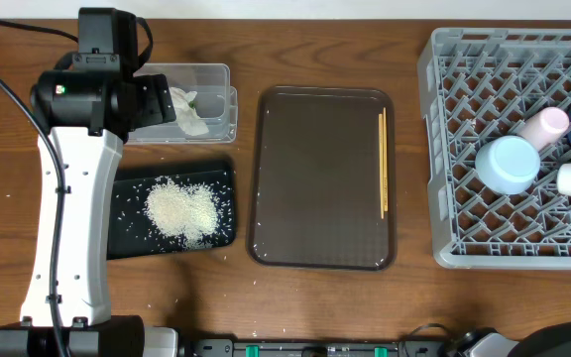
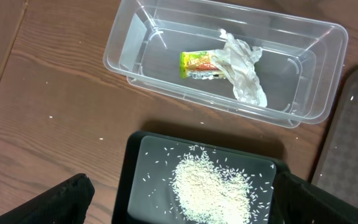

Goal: Sort waste into correct bins and load items into the dishwasher rack
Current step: 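Release the white cup and withdraw the right gripper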

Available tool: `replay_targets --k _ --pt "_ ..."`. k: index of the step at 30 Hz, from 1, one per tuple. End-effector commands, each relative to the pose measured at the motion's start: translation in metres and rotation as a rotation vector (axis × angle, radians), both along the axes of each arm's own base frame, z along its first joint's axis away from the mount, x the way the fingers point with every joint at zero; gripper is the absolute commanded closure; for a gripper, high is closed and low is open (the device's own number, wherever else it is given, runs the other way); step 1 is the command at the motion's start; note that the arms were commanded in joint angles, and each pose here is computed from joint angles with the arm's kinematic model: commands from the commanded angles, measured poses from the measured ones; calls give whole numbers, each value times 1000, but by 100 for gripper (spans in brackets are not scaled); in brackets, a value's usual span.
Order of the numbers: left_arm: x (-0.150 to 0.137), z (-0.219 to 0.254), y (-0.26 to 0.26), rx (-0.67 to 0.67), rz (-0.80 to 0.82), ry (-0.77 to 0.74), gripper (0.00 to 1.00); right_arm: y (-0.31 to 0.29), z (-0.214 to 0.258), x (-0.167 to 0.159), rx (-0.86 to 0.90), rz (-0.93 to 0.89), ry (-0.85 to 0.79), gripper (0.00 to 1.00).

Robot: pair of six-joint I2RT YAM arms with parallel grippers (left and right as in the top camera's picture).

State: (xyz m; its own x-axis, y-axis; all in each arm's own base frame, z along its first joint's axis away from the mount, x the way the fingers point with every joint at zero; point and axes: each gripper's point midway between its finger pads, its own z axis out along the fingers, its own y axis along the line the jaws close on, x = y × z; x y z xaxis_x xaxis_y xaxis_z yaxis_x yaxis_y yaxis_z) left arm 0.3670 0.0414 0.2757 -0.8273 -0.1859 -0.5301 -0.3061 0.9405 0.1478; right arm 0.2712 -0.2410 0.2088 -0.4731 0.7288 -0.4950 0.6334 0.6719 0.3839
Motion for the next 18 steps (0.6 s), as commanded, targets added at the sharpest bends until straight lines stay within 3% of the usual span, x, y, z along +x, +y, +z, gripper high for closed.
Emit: replay_targets --k 1,6,11,18 --pt "-2 2 3 12 1 -1 4 -31 -20 -23 -77 -156 170 38" --pt "-2 2 3 12 1 -1 4 -30 -38 -6 -53 -56 162 39" --pt "-2 2 3 12 1 -1 4 -8 -38 30 14 179 -8 40" --pt "-2 2 3 12 1 -1 4 -2 -50 39 0 265 -1 41"
